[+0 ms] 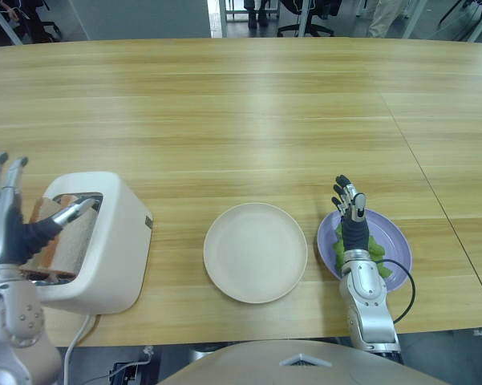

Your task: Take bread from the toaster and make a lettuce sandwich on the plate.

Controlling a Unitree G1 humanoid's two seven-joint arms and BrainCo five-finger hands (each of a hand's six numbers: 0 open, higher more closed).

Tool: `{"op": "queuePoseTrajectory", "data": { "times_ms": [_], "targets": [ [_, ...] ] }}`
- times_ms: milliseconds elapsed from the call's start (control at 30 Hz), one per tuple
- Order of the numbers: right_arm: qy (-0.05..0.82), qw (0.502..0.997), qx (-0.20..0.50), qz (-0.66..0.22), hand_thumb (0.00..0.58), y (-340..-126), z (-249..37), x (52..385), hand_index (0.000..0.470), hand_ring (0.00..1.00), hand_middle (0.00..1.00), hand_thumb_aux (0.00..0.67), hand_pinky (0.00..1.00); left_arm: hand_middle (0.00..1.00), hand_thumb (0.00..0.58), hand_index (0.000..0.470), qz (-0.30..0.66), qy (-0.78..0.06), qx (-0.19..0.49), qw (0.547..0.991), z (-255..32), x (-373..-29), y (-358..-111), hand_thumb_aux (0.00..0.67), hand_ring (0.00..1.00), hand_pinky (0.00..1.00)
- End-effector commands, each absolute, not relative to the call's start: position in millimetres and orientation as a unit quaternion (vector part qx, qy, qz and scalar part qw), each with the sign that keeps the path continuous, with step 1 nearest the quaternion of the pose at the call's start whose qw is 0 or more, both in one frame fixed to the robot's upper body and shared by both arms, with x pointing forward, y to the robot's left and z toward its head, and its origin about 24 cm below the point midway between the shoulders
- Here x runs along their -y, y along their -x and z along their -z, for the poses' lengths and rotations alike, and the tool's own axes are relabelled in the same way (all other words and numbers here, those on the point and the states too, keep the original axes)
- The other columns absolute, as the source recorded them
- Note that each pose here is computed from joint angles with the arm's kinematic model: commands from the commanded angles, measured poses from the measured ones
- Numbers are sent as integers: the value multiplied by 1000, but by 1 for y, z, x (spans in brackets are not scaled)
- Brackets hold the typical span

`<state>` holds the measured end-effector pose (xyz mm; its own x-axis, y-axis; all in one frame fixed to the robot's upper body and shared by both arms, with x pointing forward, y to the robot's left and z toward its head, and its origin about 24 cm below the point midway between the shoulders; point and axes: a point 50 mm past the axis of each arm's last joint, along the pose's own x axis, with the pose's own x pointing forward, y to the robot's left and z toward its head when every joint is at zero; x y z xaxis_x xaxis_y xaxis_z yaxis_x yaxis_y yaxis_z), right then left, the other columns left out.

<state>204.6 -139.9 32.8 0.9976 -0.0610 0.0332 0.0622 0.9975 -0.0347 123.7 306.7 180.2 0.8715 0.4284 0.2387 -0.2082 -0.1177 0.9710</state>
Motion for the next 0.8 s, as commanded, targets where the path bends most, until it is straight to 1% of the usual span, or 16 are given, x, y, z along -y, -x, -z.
{"op": "queuePoseTrajectory", "data": {
  "times_ms": [33,133,233,333,433,467,600,633,800],
  "targets": [
    [17,999,6,49,0,-203,-31,146,0,0,0,0,0,0,0,0,-230,-713,-124,650,-178,-321,-115,0,0,0],
    [16,998,6,53,0,-203,-31,148,0,0,0,0,0,0,0,0,-242,-717,-155,635,-178,-335,-106,0,0,0],
    [16,998,5,56,0,-202,-31,149,0,0,0,0,0,0,0,0,-263,-716,-161,627,-187,-343,-101,0,0,0],
    [17,998,4,59,0,-202,-31,151,0,0,0,0,0,0,0,0,-261,-719,-167,622,-189,-346,-100,0,0,0],
    [17,998,4,60,0,-202,-31,152,0,0,0,0,0,0,0,0,-243,-713,-194,629,-181,-347,-97,0,0,0],
    [17,998,5,60,0,-202,-31,152,0,0,0,0,0,0,0,0,-239,-715,-203,625,-180,-348,-95,0,0,0],
    [17,998,4,63,0,-201,-31,153,0,0,0,0,0,0,0,0,-234,-714,-214,624,-177,-352,-94,0,0,0],
    [17,998,4,63,0,-201,-31,154,0,0,0,0,0,0,0,0,-231,-707,-215,633,-175,-352,-95,0,0,0],
    [18,998,5,59,0,-202,-32,153,0,0,0,0,0,0,0,0,-197,-699,-230,648,-162,-345,-94,0,0,0]
  ]
}}
